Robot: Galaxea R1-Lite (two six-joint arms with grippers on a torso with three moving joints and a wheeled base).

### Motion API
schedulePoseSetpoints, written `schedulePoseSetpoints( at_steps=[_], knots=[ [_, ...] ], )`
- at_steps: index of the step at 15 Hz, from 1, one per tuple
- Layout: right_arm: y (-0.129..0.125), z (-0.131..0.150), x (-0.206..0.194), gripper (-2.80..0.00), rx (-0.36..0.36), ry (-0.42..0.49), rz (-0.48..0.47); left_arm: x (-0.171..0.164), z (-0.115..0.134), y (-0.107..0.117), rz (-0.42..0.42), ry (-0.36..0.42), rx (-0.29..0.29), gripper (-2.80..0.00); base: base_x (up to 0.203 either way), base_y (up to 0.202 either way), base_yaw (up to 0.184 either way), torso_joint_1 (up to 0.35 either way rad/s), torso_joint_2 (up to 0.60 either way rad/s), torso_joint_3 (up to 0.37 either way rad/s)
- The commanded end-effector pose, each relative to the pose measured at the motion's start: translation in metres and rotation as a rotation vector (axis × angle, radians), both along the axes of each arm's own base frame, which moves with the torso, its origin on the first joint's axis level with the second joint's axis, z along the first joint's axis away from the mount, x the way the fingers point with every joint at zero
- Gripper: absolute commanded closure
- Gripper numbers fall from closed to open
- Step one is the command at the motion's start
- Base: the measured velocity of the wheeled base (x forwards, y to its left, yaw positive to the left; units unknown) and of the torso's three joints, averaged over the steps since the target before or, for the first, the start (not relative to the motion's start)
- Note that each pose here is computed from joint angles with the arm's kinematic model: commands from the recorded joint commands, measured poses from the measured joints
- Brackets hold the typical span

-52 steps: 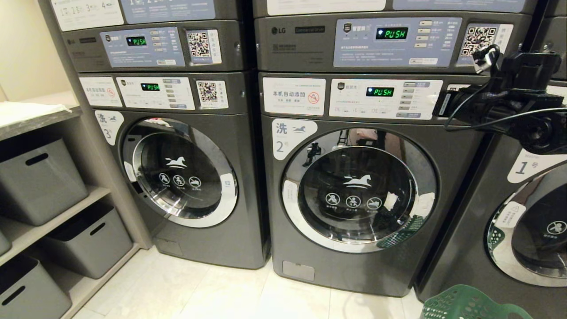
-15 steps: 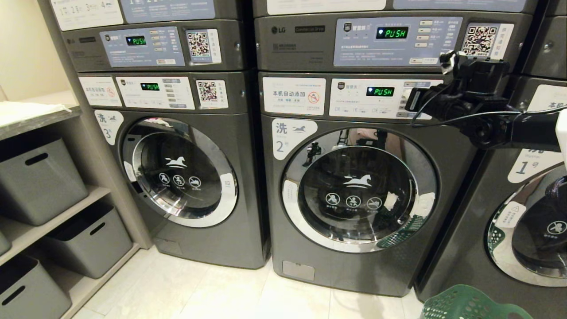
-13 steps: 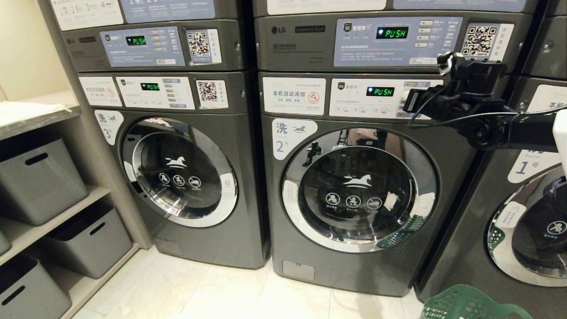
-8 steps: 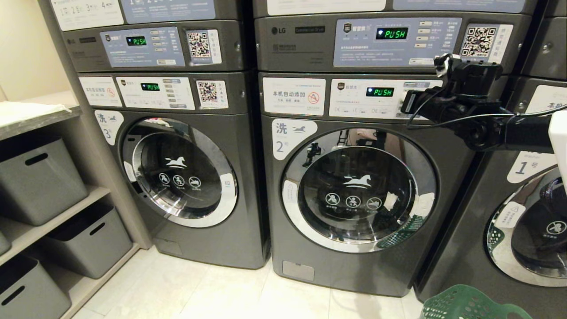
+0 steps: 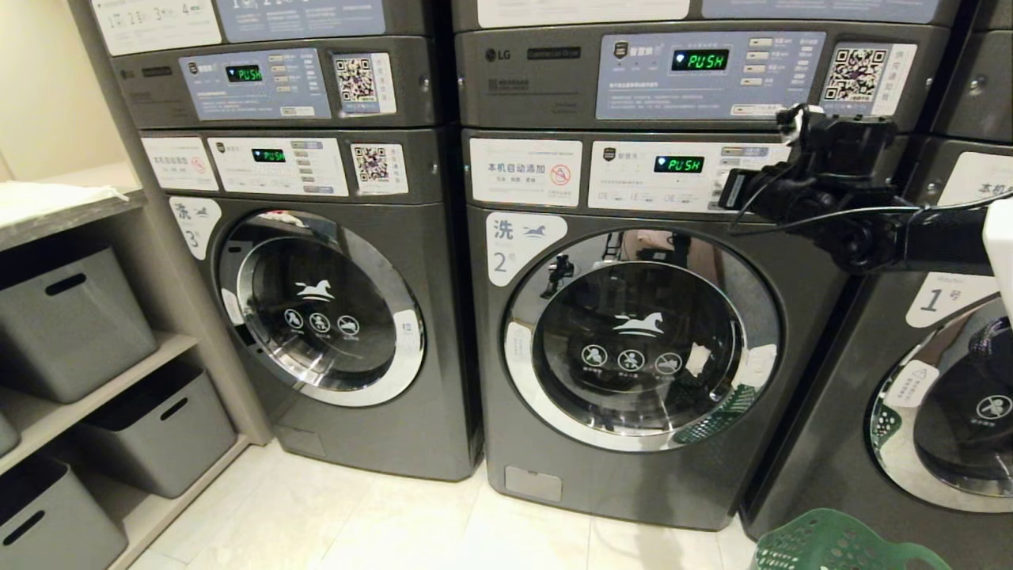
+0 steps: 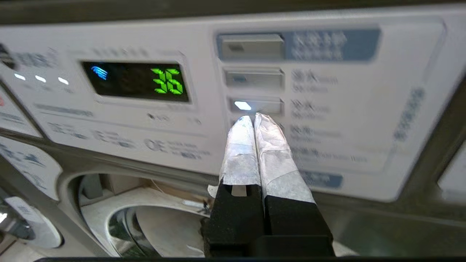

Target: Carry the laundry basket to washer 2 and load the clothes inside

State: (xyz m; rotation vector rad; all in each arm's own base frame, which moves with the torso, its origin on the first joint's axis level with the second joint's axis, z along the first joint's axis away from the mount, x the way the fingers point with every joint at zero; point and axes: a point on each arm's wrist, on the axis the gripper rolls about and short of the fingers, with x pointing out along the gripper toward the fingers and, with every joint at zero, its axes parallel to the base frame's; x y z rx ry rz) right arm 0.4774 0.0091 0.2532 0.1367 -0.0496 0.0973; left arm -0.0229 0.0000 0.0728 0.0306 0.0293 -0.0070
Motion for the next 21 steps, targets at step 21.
schedulePoseSetpoints(
  at_steps=[21],
  knots=[
    [0.000,-0.026,-0.010,0.00,0.014,0.108,0.007,0.000,0.000,0.000,-0.001,-0.003,0.000,0.00,0.000,0.000,0.000,0.000,0.00,0.000]
  ],
)
